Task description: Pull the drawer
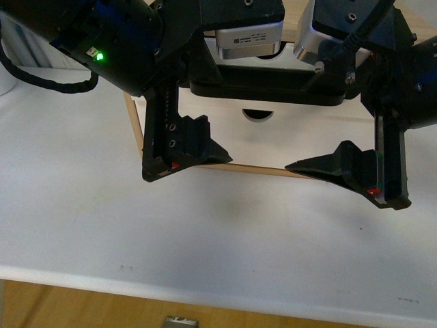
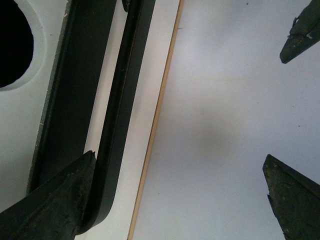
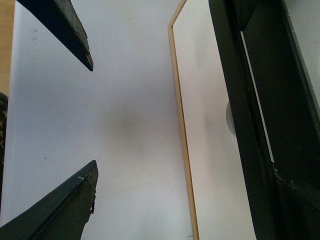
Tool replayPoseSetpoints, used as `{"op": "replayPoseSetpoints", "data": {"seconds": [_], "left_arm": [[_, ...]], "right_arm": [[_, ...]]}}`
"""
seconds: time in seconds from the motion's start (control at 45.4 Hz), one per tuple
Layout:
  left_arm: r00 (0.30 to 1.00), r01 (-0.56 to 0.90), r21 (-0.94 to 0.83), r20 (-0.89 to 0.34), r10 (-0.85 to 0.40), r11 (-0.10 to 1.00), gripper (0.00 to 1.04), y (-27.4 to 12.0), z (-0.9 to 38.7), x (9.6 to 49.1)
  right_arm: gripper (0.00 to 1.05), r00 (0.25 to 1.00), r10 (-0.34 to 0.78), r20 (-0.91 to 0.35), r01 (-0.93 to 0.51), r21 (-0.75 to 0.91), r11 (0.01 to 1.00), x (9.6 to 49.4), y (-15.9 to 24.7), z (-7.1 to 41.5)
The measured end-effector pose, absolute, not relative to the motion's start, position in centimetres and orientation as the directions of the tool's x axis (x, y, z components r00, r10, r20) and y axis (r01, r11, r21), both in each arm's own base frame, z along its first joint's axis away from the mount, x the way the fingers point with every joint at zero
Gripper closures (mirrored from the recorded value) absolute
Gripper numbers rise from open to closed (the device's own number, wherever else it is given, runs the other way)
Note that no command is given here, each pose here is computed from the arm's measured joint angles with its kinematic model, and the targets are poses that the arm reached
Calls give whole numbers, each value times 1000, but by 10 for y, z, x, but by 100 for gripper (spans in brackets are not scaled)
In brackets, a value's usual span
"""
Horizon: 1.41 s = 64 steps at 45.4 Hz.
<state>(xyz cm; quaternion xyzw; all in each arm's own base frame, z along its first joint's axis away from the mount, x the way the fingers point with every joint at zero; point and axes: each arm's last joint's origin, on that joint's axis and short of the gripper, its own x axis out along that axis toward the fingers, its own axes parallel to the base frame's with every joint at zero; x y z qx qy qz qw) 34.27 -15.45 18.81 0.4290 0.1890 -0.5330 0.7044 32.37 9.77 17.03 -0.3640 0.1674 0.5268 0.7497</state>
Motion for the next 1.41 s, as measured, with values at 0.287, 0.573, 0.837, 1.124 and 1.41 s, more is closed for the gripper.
{"op": "replayPoseSetpoints", "data": {"seconds": [0.287,0.573,0.837,1.124,1.41], "left_arm": [[311,927,374,-770,-557,1,6,-157,193,329],[257,940,336,-814,-520,-62,6,-158,198,303],[236,943,322,-830,-505,-89,6,-158,201,278],[371,899,436,-717,-590,34,6,-156,203,253],[688,690,625,-409,-600,365,6,-132,242,217]], "right_arm": [[9,341,673,-656,-928,-350,128,313,98,172],[9,281,681,-676,-947,-309,84,289,98,174],[9,258,682,-684,-956,-284,76,264,96,177],[9,377,748,-546,-912,-360,196,244,77,202],[9,574,724,-382,-798,-459,390,205,48,222]]}}
